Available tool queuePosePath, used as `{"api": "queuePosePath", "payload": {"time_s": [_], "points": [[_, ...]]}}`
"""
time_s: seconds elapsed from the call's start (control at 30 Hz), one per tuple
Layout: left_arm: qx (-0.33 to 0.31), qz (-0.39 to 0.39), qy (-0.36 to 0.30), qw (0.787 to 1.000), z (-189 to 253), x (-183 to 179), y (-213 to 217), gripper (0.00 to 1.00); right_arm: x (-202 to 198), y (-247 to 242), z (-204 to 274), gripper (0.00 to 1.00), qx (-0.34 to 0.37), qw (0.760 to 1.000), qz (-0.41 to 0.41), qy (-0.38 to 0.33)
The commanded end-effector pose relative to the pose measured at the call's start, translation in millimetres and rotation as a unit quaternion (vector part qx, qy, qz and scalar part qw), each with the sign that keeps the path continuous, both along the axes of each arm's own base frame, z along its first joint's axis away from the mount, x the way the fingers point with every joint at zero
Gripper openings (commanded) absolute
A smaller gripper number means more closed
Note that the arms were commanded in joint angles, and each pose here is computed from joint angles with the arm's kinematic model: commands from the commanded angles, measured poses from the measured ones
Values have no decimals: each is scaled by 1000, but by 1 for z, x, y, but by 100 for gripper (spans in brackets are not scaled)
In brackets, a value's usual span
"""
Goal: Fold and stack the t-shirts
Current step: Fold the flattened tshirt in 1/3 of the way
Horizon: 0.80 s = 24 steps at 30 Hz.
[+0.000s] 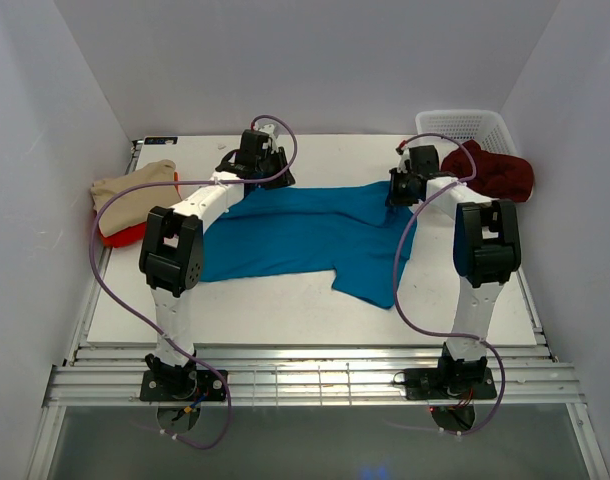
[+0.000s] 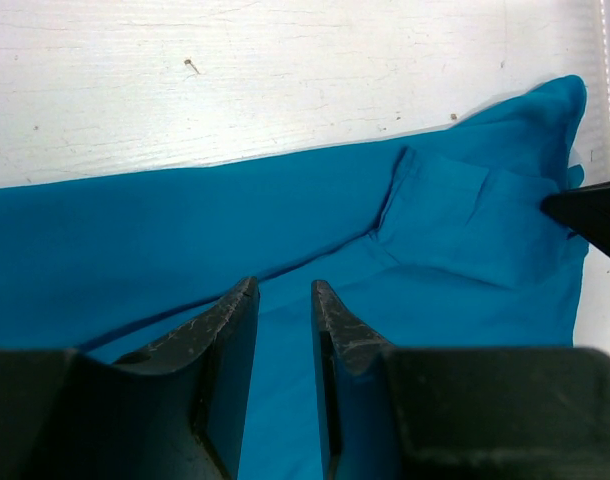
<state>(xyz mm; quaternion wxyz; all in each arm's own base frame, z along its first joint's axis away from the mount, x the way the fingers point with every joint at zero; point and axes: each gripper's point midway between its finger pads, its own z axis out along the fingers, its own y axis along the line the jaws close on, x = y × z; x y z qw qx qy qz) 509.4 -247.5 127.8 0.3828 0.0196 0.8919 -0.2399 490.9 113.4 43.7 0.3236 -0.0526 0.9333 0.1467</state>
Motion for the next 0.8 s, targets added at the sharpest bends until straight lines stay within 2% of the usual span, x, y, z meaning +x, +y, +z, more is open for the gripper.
{"api": "queuePosePath", "payload": {"time_s": [0.0,0.37,0.6,0.77], "points": [[-9,-4,-5,1000,2,1,-3,39,4,4,44,14,-8,999,15,-52],[-10,-4,-2,1000,0,-2,-2,39,0,6,48,13,-15,998,23,-53],[-9,-2,3,1000,-5,-4,-1,39,-4,6,47,21,-19,998,28,-49],[-5,0,2,1000,-5,-6,2,39,-4,6,42,23,-19,998,29,-43]]}}
